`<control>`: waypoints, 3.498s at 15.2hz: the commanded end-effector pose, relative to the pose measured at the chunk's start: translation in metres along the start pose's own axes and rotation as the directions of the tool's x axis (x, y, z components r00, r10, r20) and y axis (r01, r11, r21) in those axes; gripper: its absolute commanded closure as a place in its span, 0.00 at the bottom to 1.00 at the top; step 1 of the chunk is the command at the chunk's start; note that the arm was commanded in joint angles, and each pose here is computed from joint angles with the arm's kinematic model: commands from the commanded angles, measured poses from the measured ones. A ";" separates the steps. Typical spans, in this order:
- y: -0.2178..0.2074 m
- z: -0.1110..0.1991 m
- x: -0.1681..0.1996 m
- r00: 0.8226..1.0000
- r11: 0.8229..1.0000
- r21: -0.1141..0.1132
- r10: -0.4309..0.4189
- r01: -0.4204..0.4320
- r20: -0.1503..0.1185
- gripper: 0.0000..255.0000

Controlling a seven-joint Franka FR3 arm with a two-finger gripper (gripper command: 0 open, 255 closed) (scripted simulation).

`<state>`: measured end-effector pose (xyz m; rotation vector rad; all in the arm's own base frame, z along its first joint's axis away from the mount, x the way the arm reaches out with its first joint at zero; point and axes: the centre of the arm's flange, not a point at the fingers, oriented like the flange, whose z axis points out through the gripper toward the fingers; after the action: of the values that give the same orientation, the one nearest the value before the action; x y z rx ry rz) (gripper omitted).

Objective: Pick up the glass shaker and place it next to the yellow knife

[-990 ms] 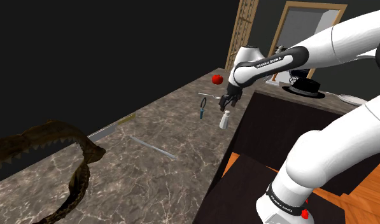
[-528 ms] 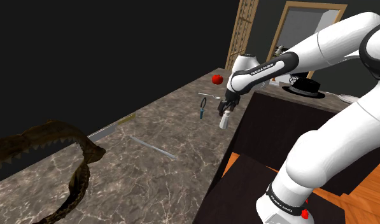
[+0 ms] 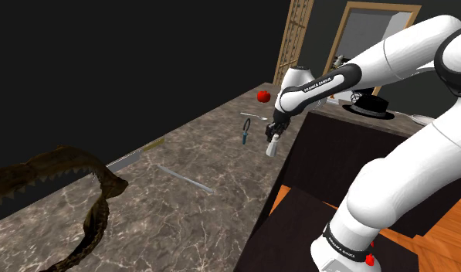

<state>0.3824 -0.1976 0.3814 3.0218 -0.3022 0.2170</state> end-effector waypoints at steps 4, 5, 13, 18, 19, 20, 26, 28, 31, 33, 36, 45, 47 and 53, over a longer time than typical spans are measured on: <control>0.000 0.000 0.000 1.000 1.000 0.000 0.000 0.000 0.000 1.00; 0.000 0.000 0.000 1.000 1.000 0.000 0.000 0.000 0.000 1.00; 0.002 -0.021 0.003 1.000 1.000 0.000 0.000 0.000 0.000 1.00; 0.004 -0.047 0.007 1.000 1.000 0.000 0.000 0.000 0.000 1.00; 0.004 -0.052 0.008 1.000 1.000 0.000 0.000 0.000 0.000 1.00; 0.005 -0.057 0.009 1.000 1.000 0.000 0.000 0.000 0.000 1.00; 0.007 -0.088 0.014 1.000 1.000 0.000 0.000 0.000 0.000 1.00; 0.008 -0.099 0.015 1.000 1.000 0.000 0.000 0.000 0.000 1.00; 0.010 -0.114 0.018 1.000 1.000 0.000 0.000 0.000 0.000 1.00; 0.010 -0.125 0.019 1.000 1.000 0.000 0.000 0.000 0.000 1.00; 0.012 -0.140 0.021 1.000 1.000 0.000 0.000 0.000 0.000 1.00; 0.004 -0.178 0.035 1.000 1.000 0.000 0.000 0.000 0.000 1.00; -0.018 -0.177 0.049 1.000 1.000 0.000 0.000 0.000 0.000 1.00; -0.084 -0.176 0.093 1.000 1.000 0.000 0.000 0.000 0.000 1.00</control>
<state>0.4557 -0.1233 0.5612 3.0214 -0.3010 0.2162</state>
